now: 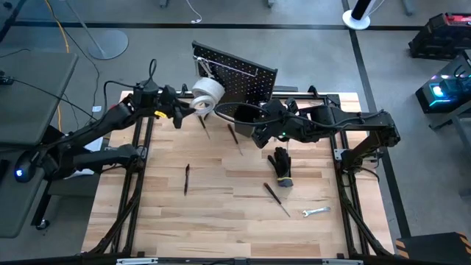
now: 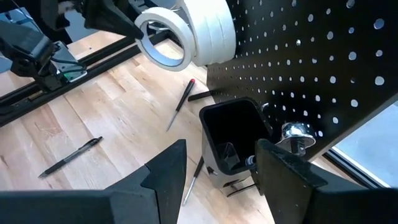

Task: Hang tools onto peg board
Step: Hang the masking tape onto the pegboard

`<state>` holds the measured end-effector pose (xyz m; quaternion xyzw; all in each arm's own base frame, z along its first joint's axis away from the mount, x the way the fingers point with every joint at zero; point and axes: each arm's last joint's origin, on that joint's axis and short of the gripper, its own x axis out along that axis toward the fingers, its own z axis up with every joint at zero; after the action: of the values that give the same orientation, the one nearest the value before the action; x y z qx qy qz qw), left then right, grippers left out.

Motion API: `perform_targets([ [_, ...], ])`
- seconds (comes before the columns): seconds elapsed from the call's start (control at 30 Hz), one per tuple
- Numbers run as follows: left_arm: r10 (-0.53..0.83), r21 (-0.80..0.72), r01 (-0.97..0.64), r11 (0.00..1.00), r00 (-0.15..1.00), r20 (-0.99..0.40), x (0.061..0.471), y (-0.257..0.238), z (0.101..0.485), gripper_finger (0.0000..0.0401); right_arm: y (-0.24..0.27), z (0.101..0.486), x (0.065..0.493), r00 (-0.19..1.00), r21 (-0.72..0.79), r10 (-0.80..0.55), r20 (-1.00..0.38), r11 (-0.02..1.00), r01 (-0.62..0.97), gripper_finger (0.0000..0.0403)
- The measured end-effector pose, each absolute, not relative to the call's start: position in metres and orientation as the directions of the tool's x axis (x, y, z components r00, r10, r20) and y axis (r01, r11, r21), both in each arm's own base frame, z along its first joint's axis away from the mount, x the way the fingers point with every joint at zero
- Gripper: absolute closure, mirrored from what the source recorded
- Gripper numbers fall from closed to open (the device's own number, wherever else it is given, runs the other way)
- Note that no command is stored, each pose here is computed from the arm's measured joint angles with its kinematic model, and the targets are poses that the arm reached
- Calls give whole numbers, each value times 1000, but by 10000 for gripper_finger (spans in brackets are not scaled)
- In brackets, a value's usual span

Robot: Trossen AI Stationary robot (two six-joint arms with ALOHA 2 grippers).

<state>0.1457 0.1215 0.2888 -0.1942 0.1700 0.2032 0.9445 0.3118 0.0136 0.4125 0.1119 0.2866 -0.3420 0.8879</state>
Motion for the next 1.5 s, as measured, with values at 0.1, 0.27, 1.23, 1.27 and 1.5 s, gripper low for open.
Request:
perform_targets([
  [0.1, 324, -321, -451, 833, 868, -377, 143, 118, 293, 283, 14, 412, 311, 600, 0, -543, -588, 741, 671, 220],
  [0.27, 375, -310, -485, 817, 857, -353, 137, 115, 299, 289, 14, 412, 311, 598, -2, -543, -590, 742, 671, 220],
  [1.23, 526, -255, -609, 751, 785, -327, 116, 99, 309, 320, 14, 411, 311, 594, -7, -537, -600, 745, 667, 220],
  [1.27, 543, -238, -621, 747, 776, -320, 116, 100, 310, 320, 14, 411, 311, 594, -7, -537, -600, 745, 667, 220],
  [1.5, 641, -105, -694, 713, 704, -305, 119, 107, 310, 319, 14, 411, 311, 594, -7, -537, -600, 745, 667, 220],
])
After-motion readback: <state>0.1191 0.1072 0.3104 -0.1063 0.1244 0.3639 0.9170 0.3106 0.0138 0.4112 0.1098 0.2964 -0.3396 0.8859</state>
